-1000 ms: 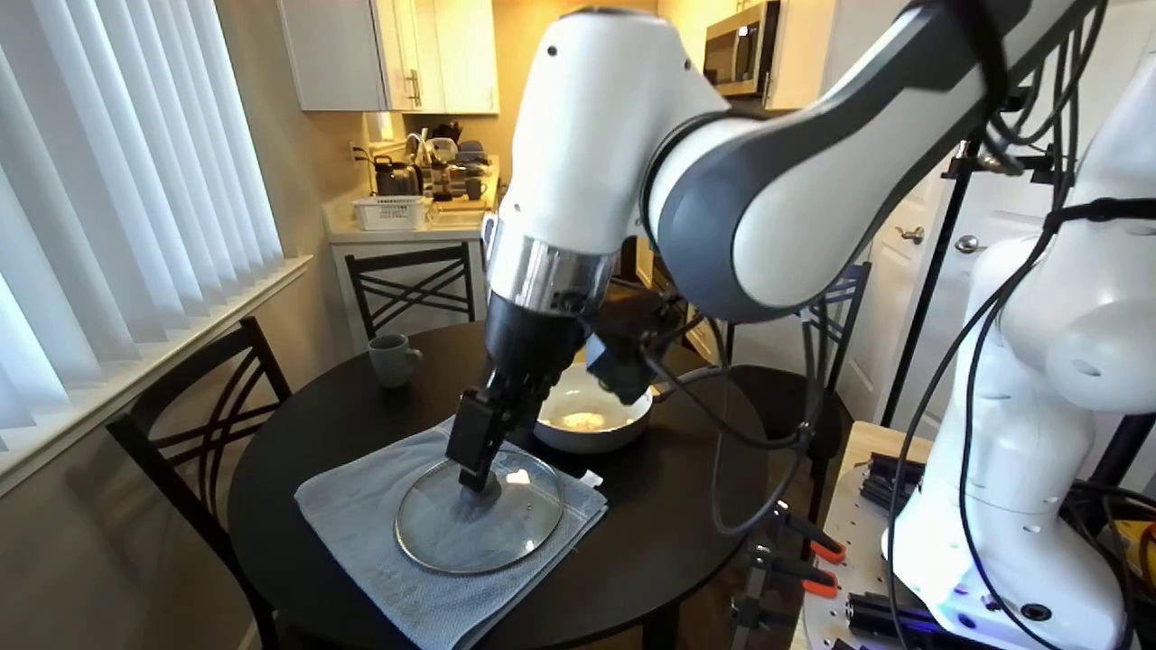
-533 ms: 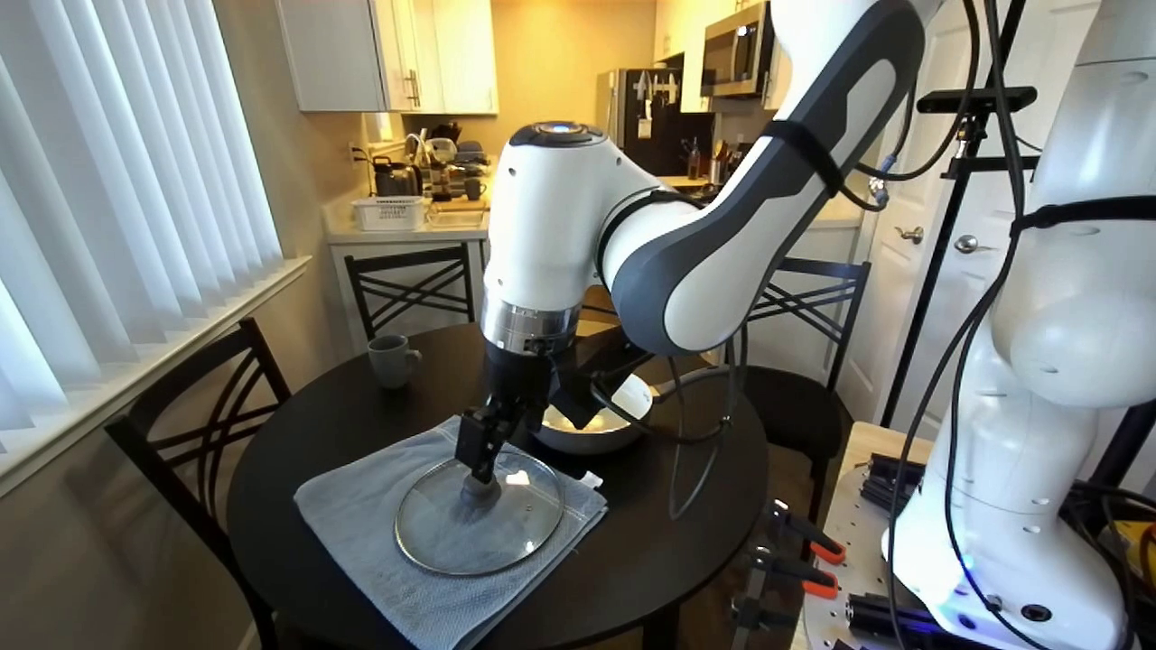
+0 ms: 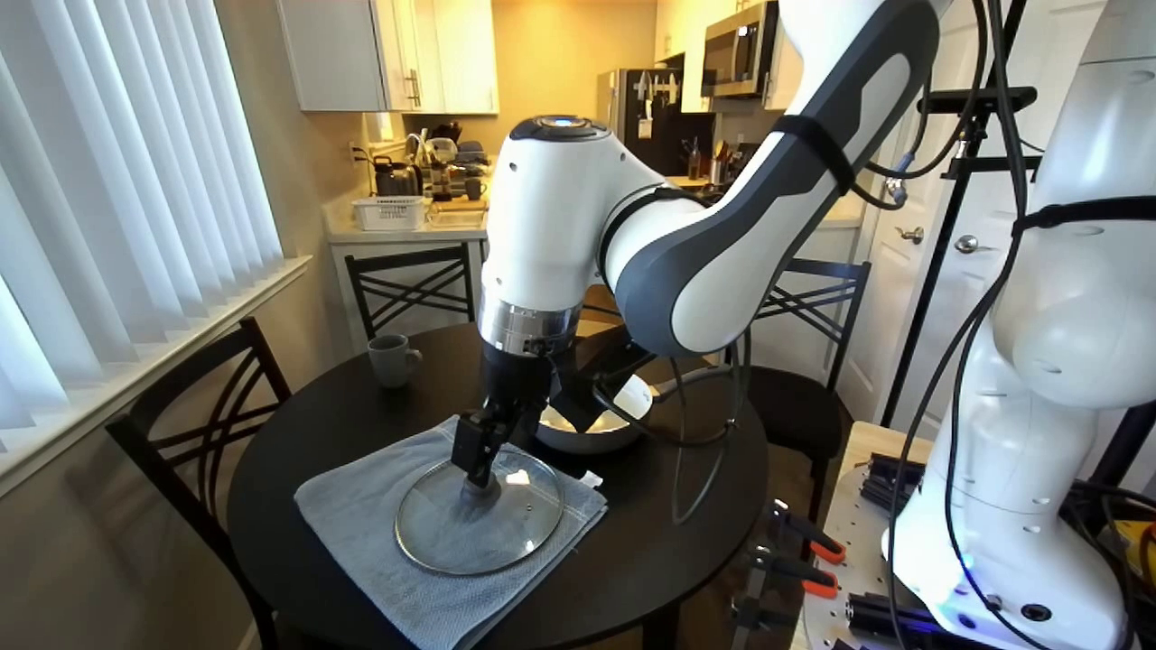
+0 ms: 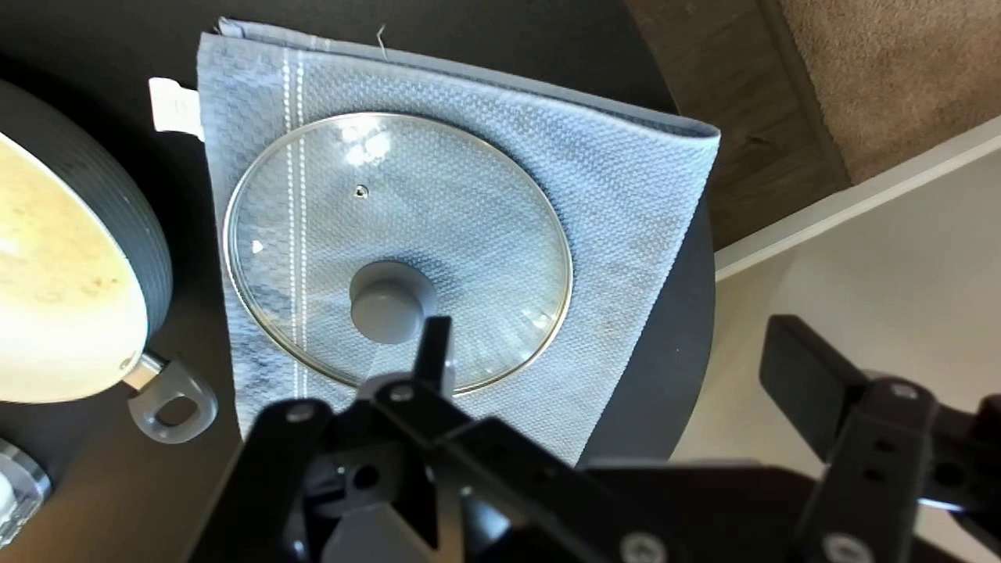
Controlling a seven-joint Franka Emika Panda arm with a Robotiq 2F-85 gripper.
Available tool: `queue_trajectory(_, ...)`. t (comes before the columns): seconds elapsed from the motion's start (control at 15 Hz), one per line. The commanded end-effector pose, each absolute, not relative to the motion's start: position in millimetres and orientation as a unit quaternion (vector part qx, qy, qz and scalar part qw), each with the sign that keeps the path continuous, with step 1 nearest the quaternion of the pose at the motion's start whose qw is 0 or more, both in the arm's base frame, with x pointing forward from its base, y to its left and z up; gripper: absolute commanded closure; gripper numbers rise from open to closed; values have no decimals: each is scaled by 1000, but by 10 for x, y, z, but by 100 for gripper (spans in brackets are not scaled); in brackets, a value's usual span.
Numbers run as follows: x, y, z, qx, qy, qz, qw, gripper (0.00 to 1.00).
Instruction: Put the lid on the pot
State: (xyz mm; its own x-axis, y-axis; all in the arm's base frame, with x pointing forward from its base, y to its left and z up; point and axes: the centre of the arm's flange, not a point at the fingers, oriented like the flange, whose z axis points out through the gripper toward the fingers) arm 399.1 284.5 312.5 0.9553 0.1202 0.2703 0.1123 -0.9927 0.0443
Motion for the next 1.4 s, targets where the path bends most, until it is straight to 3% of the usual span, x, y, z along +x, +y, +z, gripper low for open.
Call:
queue_trajectory(0.0, 3992, 2845, 3125, 989, 59, 138, 14, 0)
queue_trajectory(0.93, 3992, 2845, 3125, 989, 59, 138, 14, 0)
queue_trajectory(1.33, 5025, 2332, 3233, 990, 32, 135, 19, 0)
